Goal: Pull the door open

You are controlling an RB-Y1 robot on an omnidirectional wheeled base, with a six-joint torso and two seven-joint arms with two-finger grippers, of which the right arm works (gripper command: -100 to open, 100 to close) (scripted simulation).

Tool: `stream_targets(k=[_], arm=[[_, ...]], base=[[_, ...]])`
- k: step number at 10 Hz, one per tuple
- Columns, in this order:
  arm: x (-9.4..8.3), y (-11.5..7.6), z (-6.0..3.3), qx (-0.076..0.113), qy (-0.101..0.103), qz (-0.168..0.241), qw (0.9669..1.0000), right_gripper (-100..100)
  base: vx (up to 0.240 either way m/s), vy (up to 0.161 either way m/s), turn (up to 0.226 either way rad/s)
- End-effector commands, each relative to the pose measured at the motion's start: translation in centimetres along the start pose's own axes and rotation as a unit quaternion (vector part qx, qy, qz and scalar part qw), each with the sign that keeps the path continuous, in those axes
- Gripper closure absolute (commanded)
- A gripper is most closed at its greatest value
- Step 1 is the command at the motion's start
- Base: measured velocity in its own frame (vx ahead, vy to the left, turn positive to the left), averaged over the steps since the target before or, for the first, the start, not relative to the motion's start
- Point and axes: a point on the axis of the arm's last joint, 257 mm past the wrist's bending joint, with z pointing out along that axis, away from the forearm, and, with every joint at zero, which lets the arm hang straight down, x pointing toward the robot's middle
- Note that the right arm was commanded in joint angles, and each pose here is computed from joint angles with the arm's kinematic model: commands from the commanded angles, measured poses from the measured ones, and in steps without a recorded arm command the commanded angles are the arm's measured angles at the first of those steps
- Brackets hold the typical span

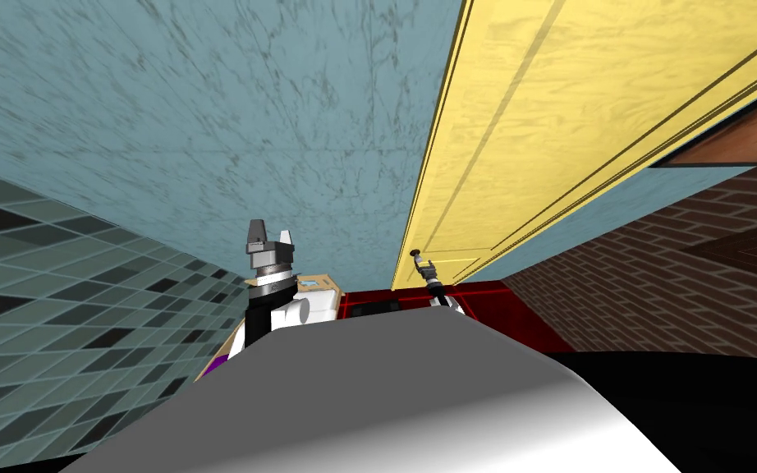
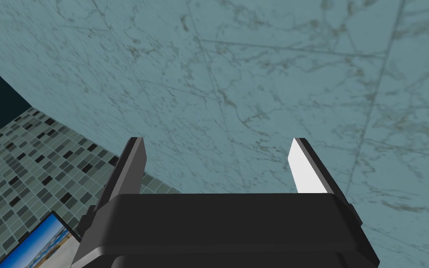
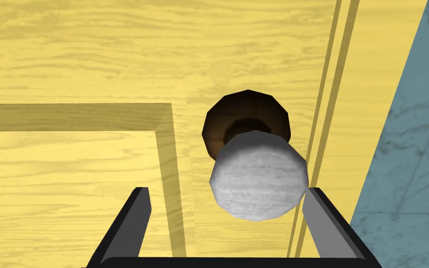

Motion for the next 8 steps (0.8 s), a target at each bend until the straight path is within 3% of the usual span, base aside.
stream_targets(k=[1,2,7,8], arm=[[0.0,0.0,0.0,0.0,0.0,0.0,1.0,-100],[0.0,0.0,0.0,0.0,0.0,0.0,1.0,100],[0.0,0.0,0.0,0.0,0.0,0.0,1.0,100],[0.14,0.45,-0.13,-0.001,-0.001,0.021,0.9998,100]], base=[[0.042,0.054,-0.039],[-0.034,-0.001,0.019],[-0.01,-0.003,0.007],[-0.028,-0.014,0.066]])
